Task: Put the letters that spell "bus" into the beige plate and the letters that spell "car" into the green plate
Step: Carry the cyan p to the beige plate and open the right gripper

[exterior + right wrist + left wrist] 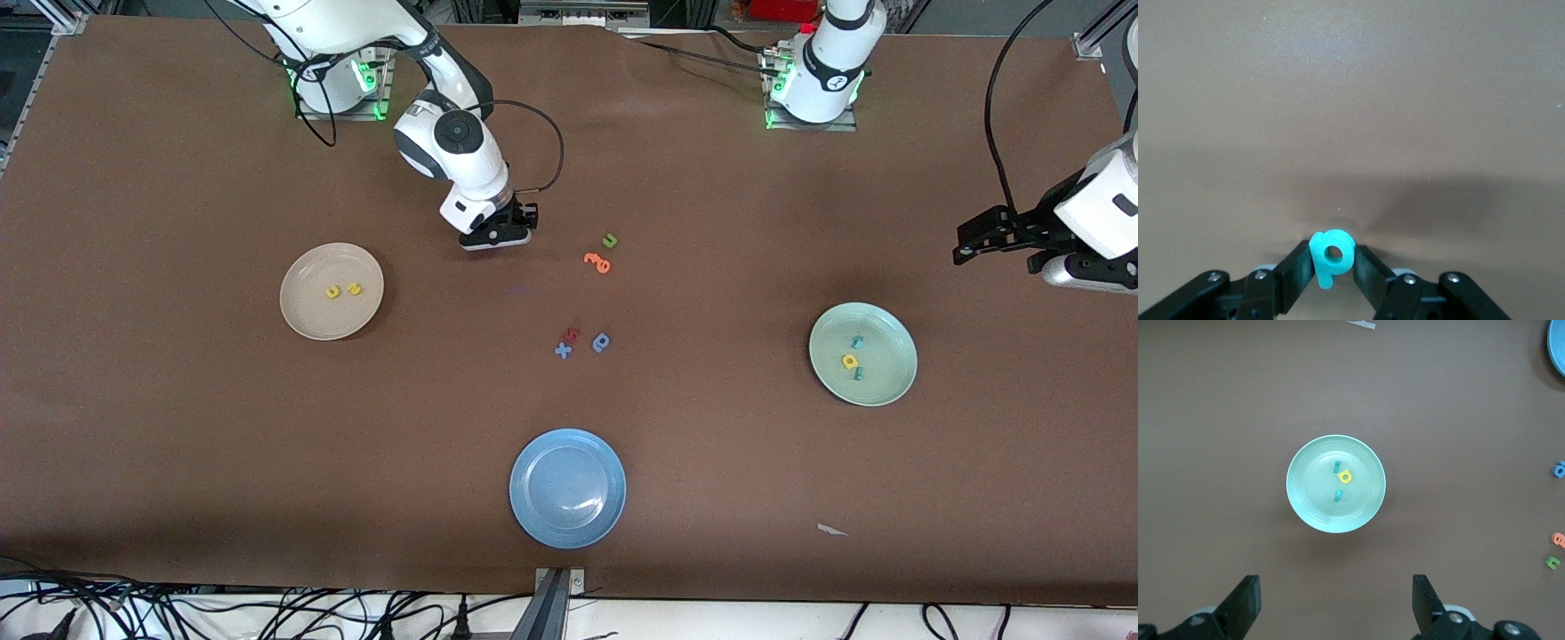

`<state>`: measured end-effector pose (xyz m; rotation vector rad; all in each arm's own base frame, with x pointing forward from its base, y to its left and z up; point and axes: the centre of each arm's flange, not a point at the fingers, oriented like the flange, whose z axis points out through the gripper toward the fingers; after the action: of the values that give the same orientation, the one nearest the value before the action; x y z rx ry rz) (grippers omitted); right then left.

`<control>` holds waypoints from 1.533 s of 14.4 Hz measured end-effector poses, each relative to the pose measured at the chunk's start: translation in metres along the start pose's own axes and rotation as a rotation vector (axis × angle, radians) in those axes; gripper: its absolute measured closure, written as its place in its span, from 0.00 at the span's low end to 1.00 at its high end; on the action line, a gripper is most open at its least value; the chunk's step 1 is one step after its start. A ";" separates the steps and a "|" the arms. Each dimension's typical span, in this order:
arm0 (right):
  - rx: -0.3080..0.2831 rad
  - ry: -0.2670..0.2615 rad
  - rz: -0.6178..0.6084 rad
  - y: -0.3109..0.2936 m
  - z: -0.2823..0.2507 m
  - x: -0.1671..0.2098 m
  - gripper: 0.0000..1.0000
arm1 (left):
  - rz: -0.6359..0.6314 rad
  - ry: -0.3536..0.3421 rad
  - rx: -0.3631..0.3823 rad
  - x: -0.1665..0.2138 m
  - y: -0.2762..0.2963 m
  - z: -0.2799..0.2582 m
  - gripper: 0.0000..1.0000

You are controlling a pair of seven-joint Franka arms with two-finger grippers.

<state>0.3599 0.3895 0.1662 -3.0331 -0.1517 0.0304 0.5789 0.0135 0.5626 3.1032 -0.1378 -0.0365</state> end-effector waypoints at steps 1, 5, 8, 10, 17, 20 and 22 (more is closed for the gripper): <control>-0.001 0.001 -0.002 0.000 0.000 0.000 0.66 | 0.000 0.000 0.000 0.000 0.000 0.000 0.00; -0.014 0.012 -0.004 0.006 -0.002 0.006 0.66 | 0.001 0.000 0.000 0.000 0.000 0.000 0.00; -0.080 0.011 -0.027 0.027 -0.020 0.023 0.70 | 0.001 0.000 0.000 0.000 0.001 0.000 0.00; -0.129 0.007 -0.055 0.054 -0.043 0.043 0.72 | 0.002 -0.001 0.000 0.000 0.001 0.000 0.00; -0.227 -0.047 -0.235 0.138 -0.094 0.082 0.72 | 0.002 -0.001 0.000 0.000 0.001 0.000 0.00; -0.237 -0.083 -0.337 0.212 -0.115 0.104 0.72 | 0.002 -0.001 0.000 0.000 0.001 0.001 0.00; -0.231 -0.097 -0.374 0.246 -0.119 0.111 0.72 | 0.004 -0.002 0.000 0.000 0.002 0.001 0.00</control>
<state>0.4973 0.1453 0.2566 -3.1727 -0.7776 0.1383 0.5788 0.0112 0.5619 3.1025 -0.1442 -0.0388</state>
